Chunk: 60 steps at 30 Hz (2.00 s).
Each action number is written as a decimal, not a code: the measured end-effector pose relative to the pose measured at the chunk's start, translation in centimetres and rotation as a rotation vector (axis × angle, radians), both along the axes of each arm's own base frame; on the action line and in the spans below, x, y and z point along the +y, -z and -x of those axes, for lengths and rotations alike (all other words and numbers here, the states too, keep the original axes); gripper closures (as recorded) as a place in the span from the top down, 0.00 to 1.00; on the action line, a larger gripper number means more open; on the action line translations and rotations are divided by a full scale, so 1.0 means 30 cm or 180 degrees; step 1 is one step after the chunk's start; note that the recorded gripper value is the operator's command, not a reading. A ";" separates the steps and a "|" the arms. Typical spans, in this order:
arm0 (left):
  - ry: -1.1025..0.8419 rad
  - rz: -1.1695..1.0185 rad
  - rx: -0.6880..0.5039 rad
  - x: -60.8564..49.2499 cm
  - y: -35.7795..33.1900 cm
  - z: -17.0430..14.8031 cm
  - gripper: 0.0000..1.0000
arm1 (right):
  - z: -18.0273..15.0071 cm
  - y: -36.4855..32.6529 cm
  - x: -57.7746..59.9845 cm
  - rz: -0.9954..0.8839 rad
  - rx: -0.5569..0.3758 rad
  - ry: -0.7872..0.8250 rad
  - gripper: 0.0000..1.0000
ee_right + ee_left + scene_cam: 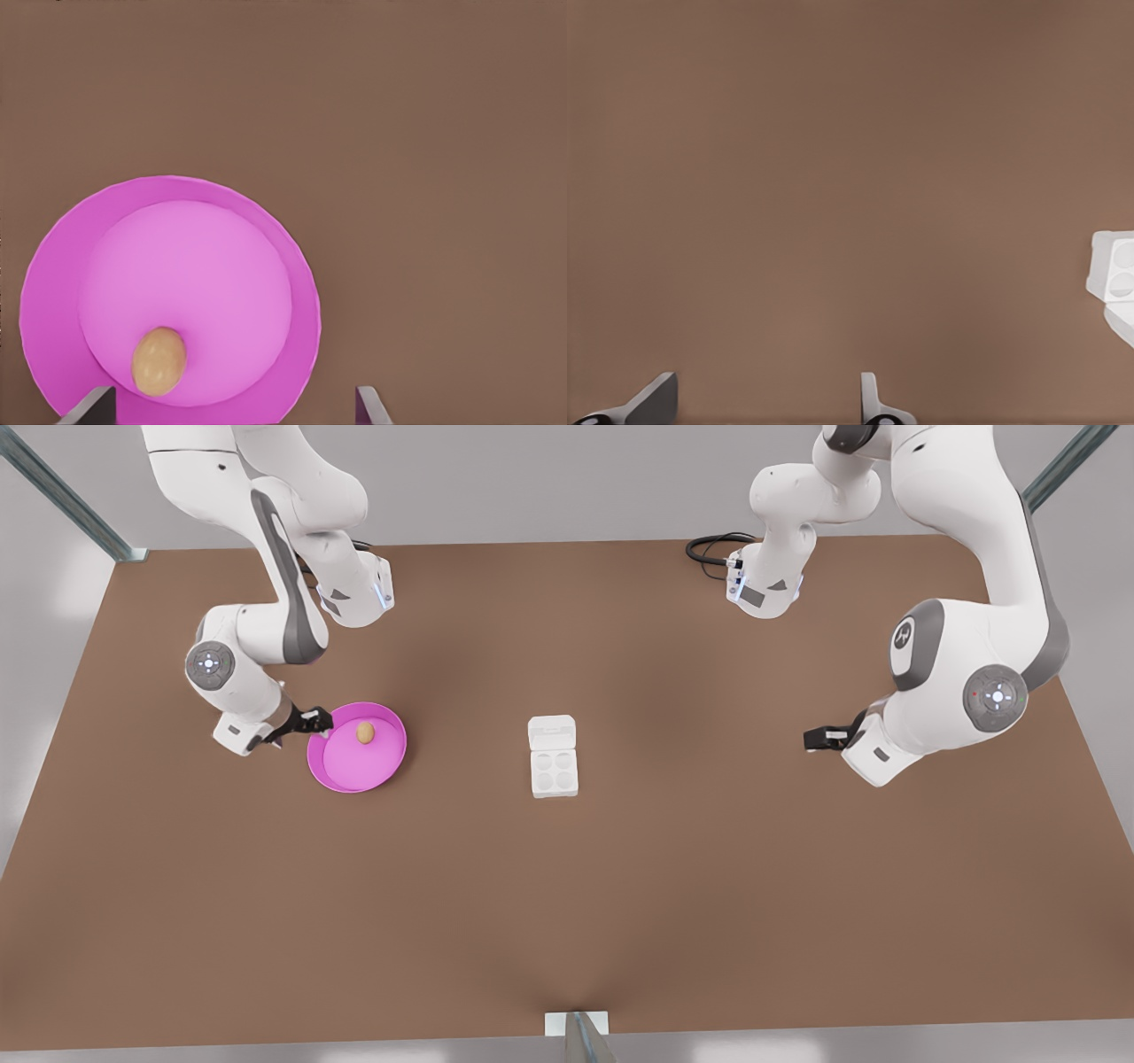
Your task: Pack egg into the box and close the box lid
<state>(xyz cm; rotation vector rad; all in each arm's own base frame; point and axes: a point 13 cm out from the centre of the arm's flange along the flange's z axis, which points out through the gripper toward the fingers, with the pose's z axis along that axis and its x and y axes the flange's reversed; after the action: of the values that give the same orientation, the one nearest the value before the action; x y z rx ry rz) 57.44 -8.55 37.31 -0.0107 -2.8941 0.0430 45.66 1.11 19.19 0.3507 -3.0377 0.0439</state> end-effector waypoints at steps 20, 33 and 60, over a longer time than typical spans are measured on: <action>-0.0004 -0.0017 0.0022 0.011 0.016 -0.003 1.00 | 0.178 0.263 0.162 0.0050 0.0120 0.0278 1.00; 0.0003 -0.0037 0.0041 0.014 0.031 -0.005 1.00 | 0.207 0.335 0.130 0.0126 0.0262 0.0640 1.00; 0.0015 -0.0069 0.0045 0.017 0.041 -0.010 1.00 | 0.253 0.464 0.188 0.0170 0.0291 0.0653 1.00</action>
<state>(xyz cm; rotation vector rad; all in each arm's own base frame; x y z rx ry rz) 57.73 -8.04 36.08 -0.0132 -2.8802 0.0109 38.08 6.74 5.28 0.0352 -2.9574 0.0926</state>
